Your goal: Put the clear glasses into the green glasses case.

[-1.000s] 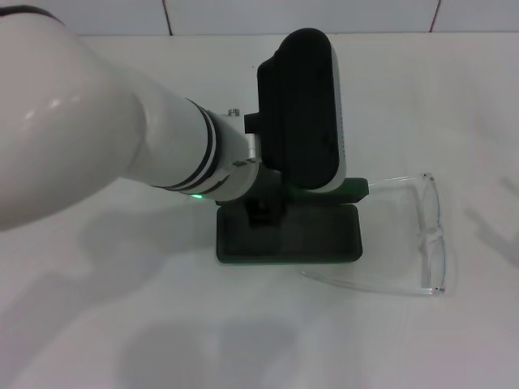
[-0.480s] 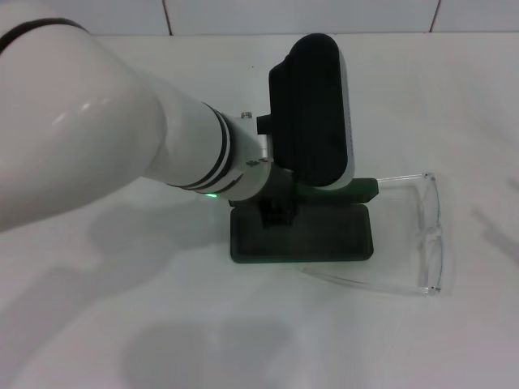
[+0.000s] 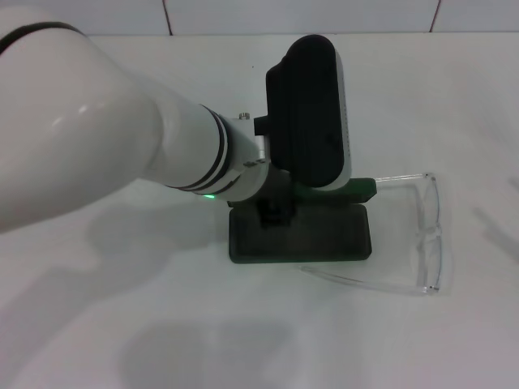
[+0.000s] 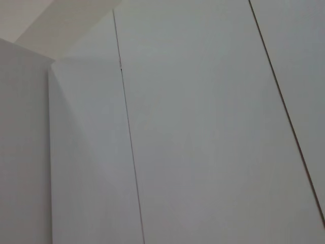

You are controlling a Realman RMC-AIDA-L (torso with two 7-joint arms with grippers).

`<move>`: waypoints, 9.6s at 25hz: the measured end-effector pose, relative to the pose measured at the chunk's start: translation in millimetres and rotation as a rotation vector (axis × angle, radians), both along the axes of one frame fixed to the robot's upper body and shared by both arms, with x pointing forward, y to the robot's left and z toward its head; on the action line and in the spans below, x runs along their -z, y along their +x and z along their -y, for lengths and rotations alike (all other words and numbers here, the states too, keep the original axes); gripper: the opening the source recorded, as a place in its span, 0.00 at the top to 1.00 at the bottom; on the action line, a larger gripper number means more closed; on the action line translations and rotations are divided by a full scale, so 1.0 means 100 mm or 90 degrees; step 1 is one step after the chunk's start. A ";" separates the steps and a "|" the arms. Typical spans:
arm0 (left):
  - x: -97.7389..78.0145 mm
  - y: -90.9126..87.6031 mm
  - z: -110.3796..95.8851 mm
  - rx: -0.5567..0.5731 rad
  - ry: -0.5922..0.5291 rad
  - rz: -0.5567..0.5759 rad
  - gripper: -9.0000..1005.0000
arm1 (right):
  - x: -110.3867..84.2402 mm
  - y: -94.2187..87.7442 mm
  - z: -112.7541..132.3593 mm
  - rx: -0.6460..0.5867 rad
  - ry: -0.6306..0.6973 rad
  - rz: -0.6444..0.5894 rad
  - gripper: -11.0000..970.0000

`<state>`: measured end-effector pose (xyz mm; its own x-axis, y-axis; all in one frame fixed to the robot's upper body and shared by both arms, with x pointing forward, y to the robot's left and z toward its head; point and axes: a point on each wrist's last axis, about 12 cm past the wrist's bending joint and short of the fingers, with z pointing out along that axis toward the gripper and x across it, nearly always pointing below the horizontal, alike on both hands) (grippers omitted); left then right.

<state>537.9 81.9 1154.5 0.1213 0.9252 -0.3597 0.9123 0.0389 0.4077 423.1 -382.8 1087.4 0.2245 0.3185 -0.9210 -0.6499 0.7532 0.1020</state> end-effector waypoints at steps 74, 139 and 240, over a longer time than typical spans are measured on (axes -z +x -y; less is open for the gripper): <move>-1.15 -0.22 -1.54 0.050 -0.772 -0.117 0.54 | -1.26 1.85 -1.79 -0.127 -0.643 -0.873 0.27; -0.93 -0.14 -1.68 0.022 -0.787 -0.134 0.54 | -0.63 1.77 -1.66 -0.069 -0.645 -0.905 0.56; -0.37 0.02 -1.51 0.094 -0.887 -0.302 0.91 | -1.00 1.69 -2.13 -0.522 -0.309 -0.064 0.87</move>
